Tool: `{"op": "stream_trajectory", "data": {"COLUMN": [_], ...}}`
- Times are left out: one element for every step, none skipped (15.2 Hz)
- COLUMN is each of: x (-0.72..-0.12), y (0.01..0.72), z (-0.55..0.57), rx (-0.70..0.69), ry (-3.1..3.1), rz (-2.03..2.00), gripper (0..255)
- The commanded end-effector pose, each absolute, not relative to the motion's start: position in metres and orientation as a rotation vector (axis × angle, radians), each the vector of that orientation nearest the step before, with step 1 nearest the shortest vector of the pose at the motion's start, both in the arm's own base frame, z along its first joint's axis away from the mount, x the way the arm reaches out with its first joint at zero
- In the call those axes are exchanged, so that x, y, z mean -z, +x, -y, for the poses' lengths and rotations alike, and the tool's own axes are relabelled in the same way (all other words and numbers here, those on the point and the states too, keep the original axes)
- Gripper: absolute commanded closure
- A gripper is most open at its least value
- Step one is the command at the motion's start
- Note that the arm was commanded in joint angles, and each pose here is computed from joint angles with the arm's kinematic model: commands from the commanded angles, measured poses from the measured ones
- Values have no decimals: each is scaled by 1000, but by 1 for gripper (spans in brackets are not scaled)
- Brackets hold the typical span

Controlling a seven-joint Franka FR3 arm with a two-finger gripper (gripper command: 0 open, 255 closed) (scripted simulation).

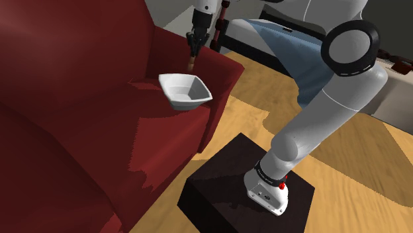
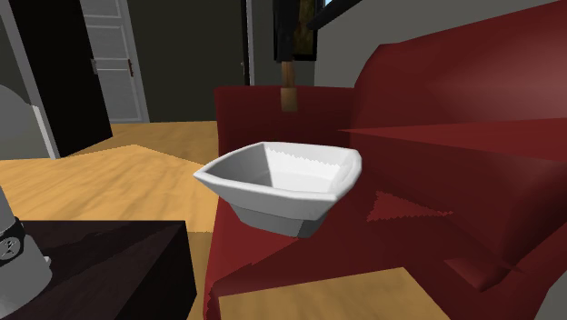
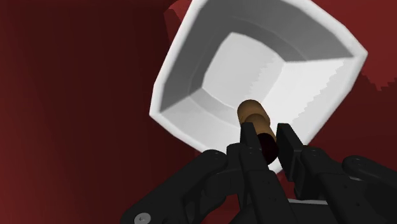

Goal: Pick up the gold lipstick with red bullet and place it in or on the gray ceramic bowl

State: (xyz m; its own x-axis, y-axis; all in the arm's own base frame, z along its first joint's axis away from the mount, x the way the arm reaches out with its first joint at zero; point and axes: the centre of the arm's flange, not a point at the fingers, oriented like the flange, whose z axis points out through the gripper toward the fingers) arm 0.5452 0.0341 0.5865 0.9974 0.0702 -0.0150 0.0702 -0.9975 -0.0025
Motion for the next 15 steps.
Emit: {"op": "stream_trajectory", "data": {"x": [-575,-570,-564,-559,-554,-549,-543,-538,-533,-527,-522,-517,-512,-506,-501], "y": [546,546,546,546,546,546,546,546,546,546,546,546,546,546,546], "z": [-35,-35,-35,-35,-35,-35,-35,-35,-35,-35,-35,-35,-35,-35,-35], "rx": [-23,-23,-23,-23,-23,-23,-23,-23,-23,-23,-23,-23,-23,-23,-23], "ry": [-3138,-3138,-3138,-3138,-3138,-3138,-3138,-3138,-3138,-3138,-3138,-3138,-3138,-3138,-3138], "rz": [111,111,111,111,111,111,111,111,111,111,111,111,111,111,111], "gripper": [255,255,255,255,255,255,255,255,255,255,255,255,255,255,255]}}
